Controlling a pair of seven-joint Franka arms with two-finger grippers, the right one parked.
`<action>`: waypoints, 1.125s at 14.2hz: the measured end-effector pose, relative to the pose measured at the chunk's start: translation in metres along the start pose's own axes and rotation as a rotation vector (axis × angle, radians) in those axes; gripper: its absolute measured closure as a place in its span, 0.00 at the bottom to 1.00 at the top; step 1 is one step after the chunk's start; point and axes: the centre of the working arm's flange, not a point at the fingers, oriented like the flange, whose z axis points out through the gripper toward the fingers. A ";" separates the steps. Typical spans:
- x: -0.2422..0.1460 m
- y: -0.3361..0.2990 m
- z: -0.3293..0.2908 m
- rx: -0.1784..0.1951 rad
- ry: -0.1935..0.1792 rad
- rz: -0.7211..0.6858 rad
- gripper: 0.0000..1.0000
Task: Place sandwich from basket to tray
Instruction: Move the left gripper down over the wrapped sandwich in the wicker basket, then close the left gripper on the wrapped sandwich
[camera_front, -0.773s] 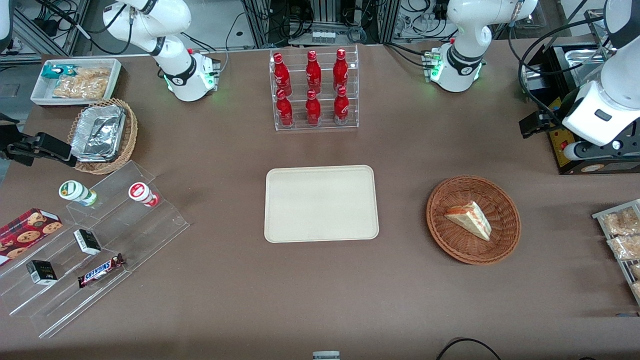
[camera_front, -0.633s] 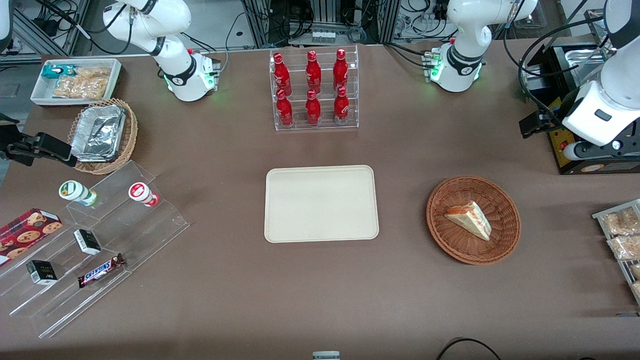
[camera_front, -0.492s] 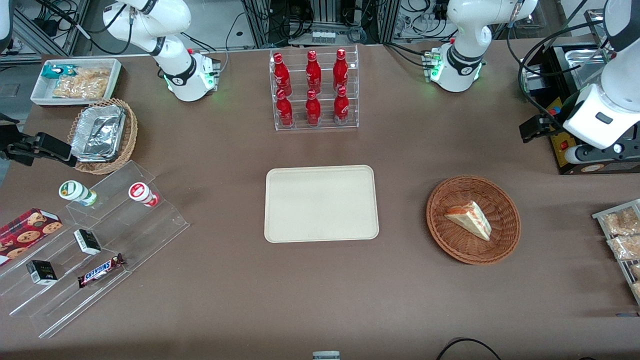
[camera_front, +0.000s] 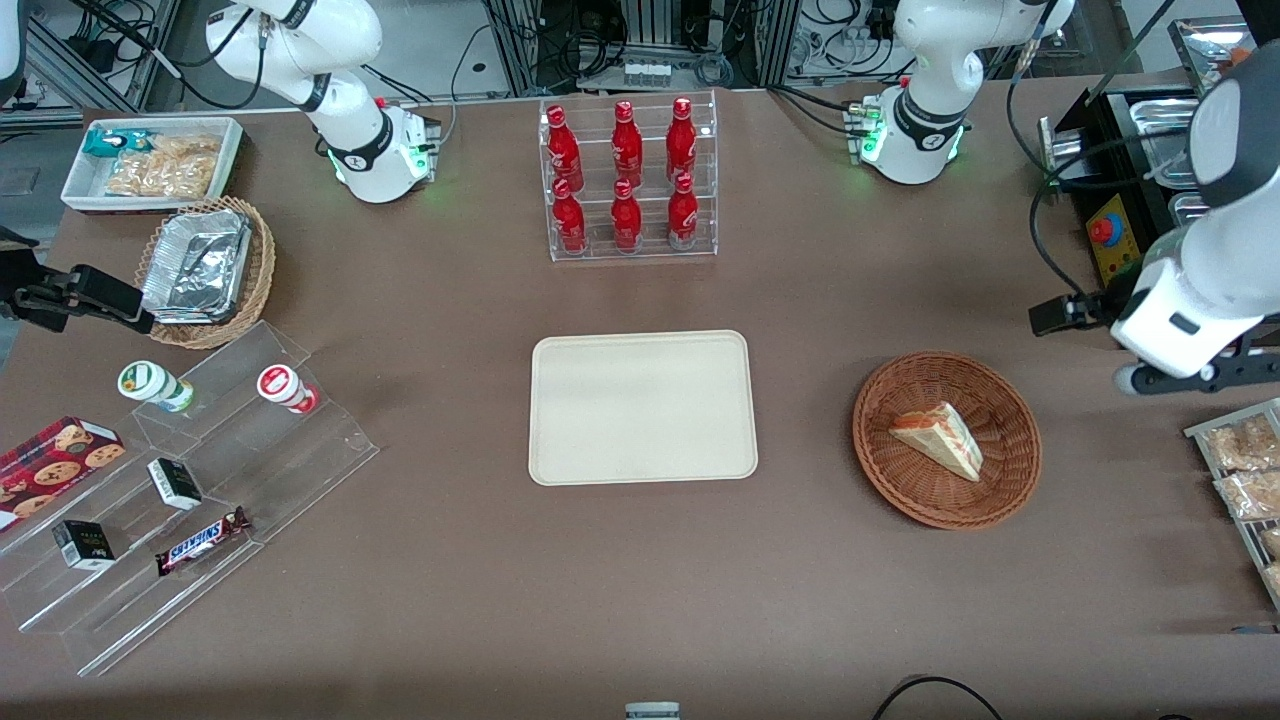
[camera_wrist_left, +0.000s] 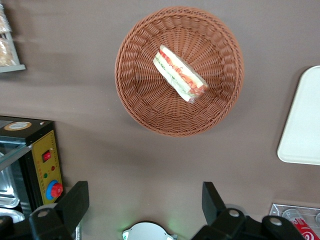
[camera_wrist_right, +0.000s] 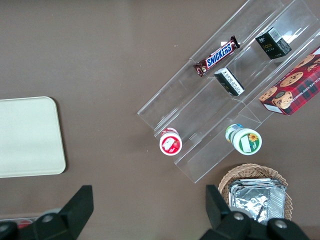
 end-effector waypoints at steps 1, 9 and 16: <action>0.012 0.001 0.015 -0.004 -0.012 0.001 0.00; 0.057 0.054 0.122 -0.024 -0.006 -0.167 0.00; 0.061 0.077 0.215 -0.079 0.031 -0.543 0.00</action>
